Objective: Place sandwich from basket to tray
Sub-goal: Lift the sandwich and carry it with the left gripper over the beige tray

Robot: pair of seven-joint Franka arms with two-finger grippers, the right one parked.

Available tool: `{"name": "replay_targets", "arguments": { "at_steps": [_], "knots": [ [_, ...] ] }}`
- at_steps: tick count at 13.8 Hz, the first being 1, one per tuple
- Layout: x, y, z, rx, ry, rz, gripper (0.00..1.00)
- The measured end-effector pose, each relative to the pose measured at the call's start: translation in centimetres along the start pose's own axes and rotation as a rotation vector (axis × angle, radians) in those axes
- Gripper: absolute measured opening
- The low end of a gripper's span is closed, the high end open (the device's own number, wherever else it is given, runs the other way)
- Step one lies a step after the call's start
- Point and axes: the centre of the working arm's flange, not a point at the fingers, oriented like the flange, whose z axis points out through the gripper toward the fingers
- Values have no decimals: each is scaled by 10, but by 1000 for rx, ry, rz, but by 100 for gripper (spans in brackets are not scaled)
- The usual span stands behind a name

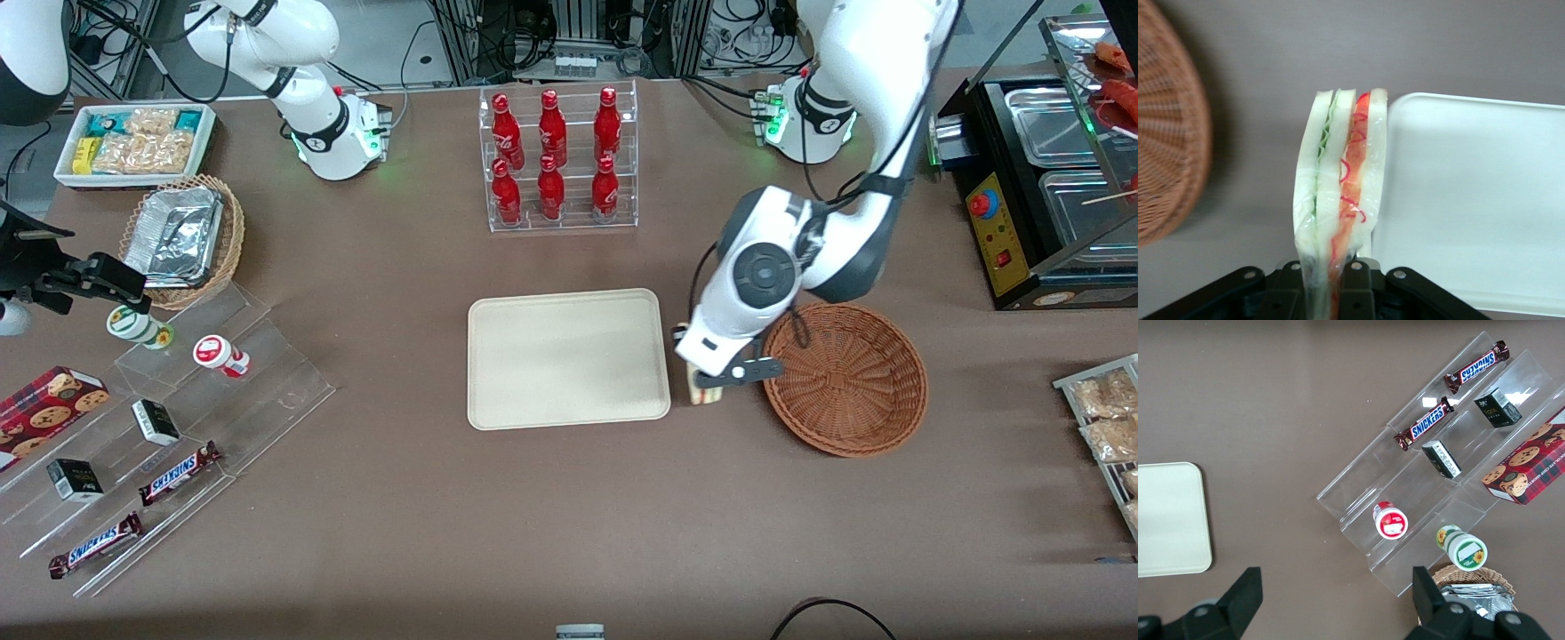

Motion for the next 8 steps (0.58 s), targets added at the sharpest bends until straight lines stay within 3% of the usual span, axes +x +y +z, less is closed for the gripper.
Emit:
{"name": "replay_targets", "arguments": {
  "at_steps": [8],
  "knots": [
    [-30,116,41,-3,14,-36,16]
  ]
}}
